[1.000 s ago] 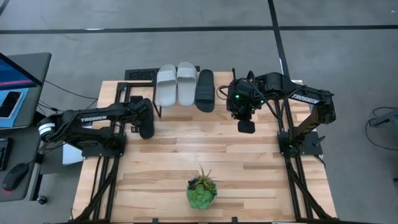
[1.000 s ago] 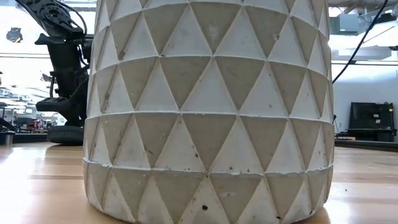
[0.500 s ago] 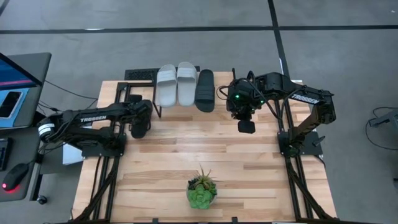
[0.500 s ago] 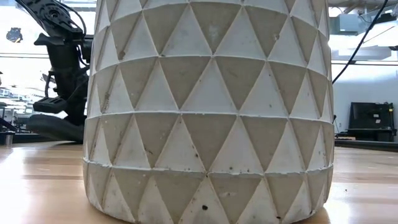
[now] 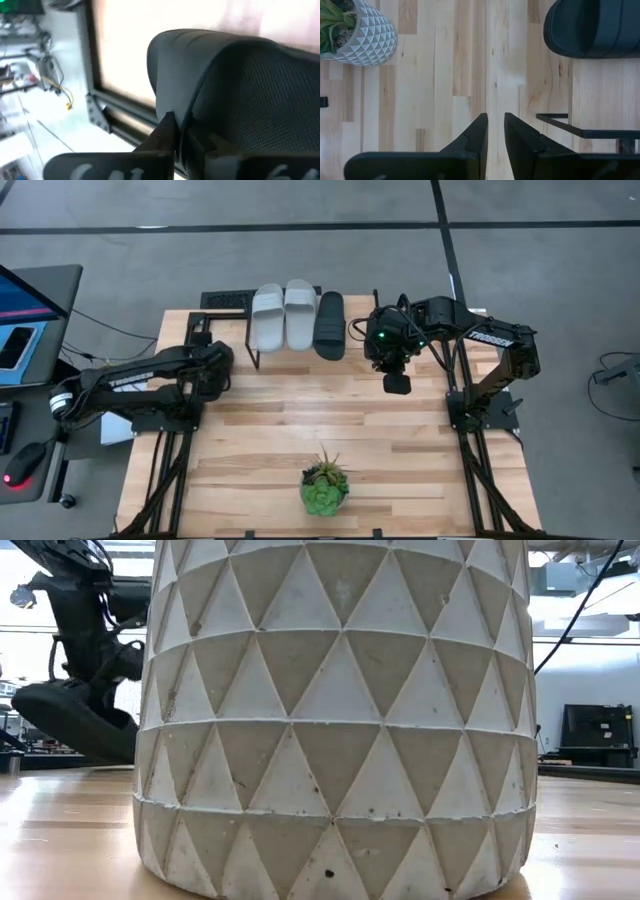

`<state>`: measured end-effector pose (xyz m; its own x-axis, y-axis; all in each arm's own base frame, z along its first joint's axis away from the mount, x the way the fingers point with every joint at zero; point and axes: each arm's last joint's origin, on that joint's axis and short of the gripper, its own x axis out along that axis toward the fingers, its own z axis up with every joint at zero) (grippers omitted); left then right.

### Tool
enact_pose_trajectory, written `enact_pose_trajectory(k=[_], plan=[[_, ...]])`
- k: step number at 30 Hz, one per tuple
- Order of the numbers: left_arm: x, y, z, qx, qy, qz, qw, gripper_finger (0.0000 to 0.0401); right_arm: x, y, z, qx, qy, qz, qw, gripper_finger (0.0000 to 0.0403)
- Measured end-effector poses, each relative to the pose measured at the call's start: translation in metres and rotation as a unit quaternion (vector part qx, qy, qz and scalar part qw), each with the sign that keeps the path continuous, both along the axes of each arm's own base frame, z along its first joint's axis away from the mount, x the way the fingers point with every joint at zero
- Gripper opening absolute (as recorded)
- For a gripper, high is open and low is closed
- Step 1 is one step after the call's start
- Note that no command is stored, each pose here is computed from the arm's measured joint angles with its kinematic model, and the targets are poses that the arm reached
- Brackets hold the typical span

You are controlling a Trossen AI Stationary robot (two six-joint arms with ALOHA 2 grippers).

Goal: Pick and place slides into the shelf
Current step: Put the black slide on the shelf

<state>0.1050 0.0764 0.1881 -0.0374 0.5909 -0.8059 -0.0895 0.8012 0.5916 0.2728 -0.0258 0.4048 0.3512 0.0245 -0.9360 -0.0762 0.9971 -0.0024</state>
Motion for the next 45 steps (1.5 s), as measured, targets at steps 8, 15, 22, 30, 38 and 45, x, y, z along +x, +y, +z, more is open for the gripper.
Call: enact_pose_trajectory(k=[8,15,22,30,38,45], plan=[[-0.007,-0.002,0.037,0.063,-0.118,0.079,0.988,0.0001,-0.001,-0.002,0.0,-0.002,0.004,-0.006,1.0,0.0054],[-0.014,-0.004,0.068,0.117,-0.181,0.133,0.967,0.0,-0.003,-0.004,-0.001,-0.002,0.013,-0.009,1.0,0.0054],[-0.036,-0.014,0.113,0.176,-0.253,0.186,0.933,0.0,-0.006,-0.004,-0.002,0.0,0.031,-0.008,0.999,0.0054],[-0.042,-0.017,0.16,0.193,-0.454,0.262,0.829,0.0,-0.005,-0.006,-0.002,-0.018,0.026,-0.007,0.999,0.0054],[-0.031,-0.011,0.192,0.192,-0.665,0.288,0.661,0.0,-0.02,-0.015,0.013,-0.063,-0.016,-0.06,0.996,0.0054],[-0.022,-0.007,0.222,0.188,-0.788,0.264,0.523,0.0,-0.056,-0.011,0.048,-0.173,-0.124,-0.164,0.963,0.0049]])
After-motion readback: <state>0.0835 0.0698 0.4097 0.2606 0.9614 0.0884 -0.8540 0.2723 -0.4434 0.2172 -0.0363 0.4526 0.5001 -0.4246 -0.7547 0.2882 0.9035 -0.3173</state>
